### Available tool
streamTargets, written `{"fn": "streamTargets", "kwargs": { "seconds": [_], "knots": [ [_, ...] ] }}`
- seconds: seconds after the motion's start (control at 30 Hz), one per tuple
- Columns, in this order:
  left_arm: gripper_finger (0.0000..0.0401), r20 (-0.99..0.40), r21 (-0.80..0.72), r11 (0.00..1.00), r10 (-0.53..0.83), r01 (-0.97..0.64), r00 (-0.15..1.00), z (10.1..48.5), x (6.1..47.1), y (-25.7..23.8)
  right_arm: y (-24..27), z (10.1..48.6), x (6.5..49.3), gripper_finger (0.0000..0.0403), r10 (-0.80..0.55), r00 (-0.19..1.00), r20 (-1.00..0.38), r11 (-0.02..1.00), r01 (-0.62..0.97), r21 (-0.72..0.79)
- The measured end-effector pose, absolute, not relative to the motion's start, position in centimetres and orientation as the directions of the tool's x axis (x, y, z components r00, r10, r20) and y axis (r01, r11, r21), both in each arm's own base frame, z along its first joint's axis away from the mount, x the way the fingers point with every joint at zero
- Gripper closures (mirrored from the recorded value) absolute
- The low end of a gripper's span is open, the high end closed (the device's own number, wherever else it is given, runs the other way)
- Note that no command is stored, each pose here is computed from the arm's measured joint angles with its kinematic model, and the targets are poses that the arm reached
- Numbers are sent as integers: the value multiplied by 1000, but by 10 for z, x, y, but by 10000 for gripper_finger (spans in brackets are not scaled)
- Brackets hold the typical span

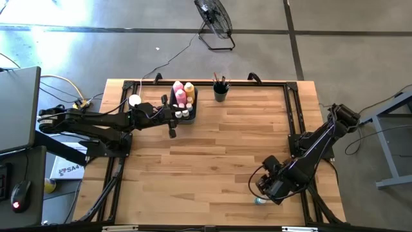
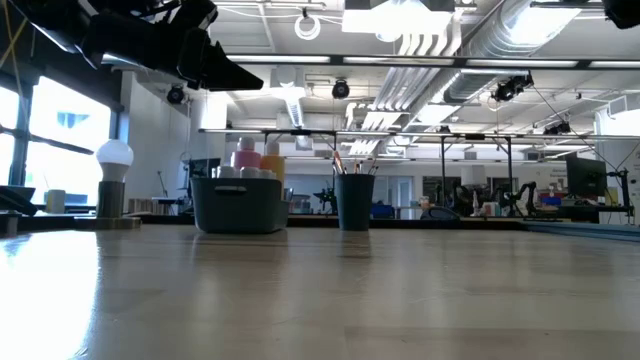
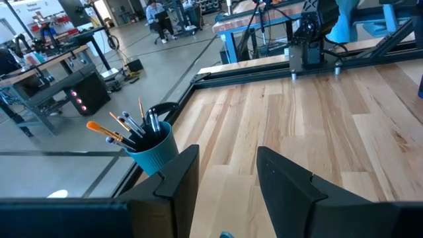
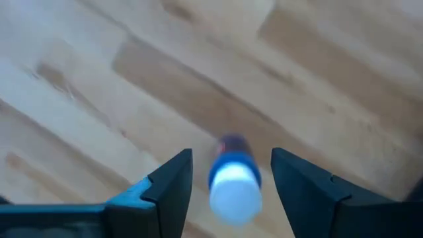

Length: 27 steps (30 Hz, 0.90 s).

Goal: Pick & Place Paint Supplies
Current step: Adjust the green bin

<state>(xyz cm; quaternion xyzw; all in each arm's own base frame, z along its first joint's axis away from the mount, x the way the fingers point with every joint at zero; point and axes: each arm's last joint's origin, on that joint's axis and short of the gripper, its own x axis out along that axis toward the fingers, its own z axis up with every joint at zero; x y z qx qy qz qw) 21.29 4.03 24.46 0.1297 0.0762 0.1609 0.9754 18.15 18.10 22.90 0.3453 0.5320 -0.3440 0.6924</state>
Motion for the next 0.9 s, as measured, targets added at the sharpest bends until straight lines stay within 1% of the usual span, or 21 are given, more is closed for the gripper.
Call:
{"fn": "streamTargets", "kwargs": {
  "seconds": [0.13,0.3,0.4,0.5,0.6,0.7,0.77,0.9],
  "knots": [
    [251,-107,278,915,334,-294,937,245,213,40,178,230,183,204,-205,277,-939,560,820,119],
    [251,-106,282,914,332,-292,937,245,213,40,169,233,191,204,-346,398,-850,624,774,109],
    [251,-102,305,895,371,-326,923,245,212,41,162,235,197,204,-444,469,-764,660,748,75],
    [251,-110,309,869,437,-387,893,244,211,43,153,238,204,204,-531,513,-674,679,734,24],
    [251,-140,317,837,506,-445,851,241,210,45,145,240,210,204,-594,529,-606,682,731,-31],
    [251,-205,311,846,505,-433,839,234,209,45,136,240,216,204,-627,514,-585,675,734,-78],
    [251,-260,307,869,470,-389,844,229,208,44,131,240,220,204,-638,497,-588,667,739,-99],
    [251,-396,292,923,355,-250,847,216,205,40,123,240,224,204,-655,474,-589,653,746,-126]
  ]
}}
